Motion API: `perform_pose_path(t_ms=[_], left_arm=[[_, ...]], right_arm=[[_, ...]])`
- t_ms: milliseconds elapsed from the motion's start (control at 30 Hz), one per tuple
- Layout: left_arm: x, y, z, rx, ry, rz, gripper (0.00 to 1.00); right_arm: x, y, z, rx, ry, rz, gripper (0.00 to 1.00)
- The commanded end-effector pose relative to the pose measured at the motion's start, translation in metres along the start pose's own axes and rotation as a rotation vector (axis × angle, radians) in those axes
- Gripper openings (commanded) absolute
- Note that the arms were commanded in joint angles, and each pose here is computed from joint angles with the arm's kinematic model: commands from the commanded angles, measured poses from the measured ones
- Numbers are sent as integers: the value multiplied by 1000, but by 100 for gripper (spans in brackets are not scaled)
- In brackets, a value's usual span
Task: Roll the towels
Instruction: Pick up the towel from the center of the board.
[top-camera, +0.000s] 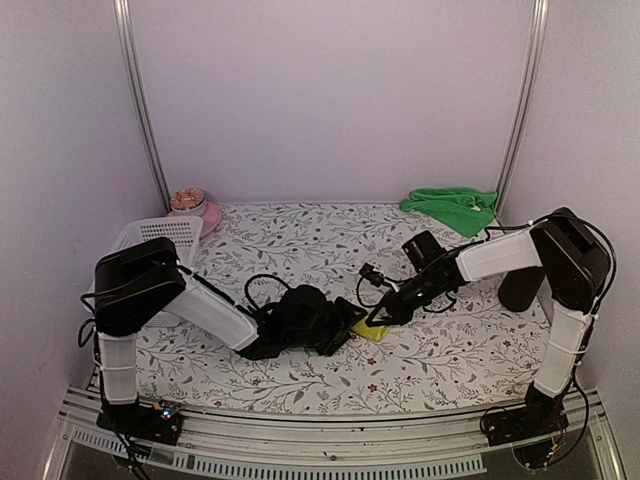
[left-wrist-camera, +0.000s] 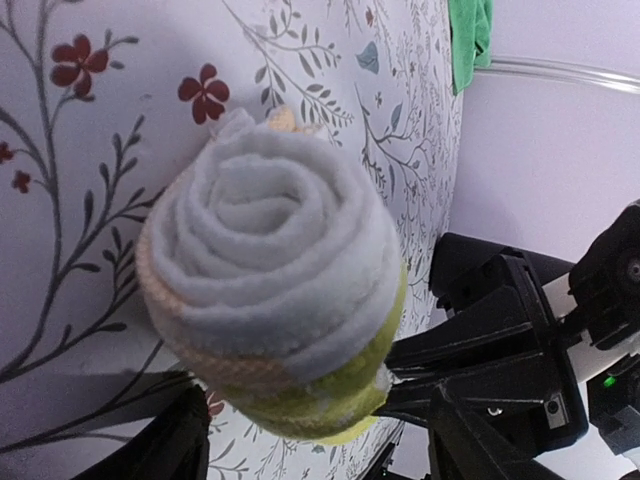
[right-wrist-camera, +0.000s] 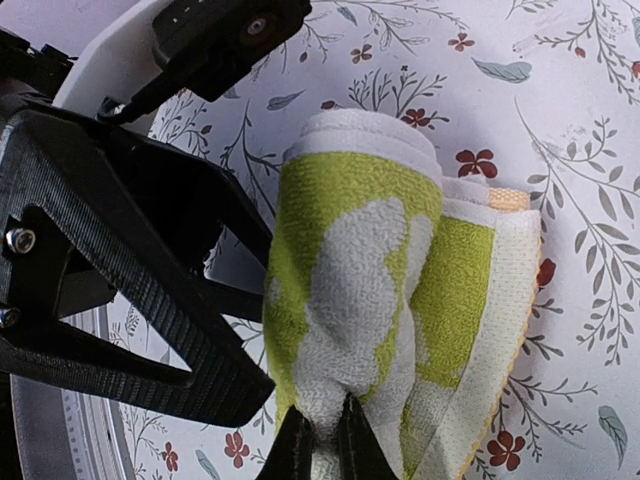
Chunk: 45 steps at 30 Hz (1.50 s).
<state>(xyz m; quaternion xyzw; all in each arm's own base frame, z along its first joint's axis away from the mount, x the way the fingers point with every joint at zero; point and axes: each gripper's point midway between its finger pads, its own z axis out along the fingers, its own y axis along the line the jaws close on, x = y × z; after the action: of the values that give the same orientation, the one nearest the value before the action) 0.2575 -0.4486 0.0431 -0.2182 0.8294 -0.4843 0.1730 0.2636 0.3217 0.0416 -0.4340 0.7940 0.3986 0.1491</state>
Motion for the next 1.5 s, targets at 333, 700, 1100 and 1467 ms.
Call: perform_pose_path(t_ms=[333,700,1100,1467], left_arm=[[-3,55,20,-32,-69,-186,53],[-2,69,25,-34,-87,-196,51],[6,79,23,-35,-80,-213,59],[-1,81,20,-23,-117,-218,42]], right_arm=[[10,19,2,-78,-13,27,9],[11,29,9,-167,5,109,10],[6,26,-6,-239,-44,201,5],[28,15,-5,-275,-38,314,5]])
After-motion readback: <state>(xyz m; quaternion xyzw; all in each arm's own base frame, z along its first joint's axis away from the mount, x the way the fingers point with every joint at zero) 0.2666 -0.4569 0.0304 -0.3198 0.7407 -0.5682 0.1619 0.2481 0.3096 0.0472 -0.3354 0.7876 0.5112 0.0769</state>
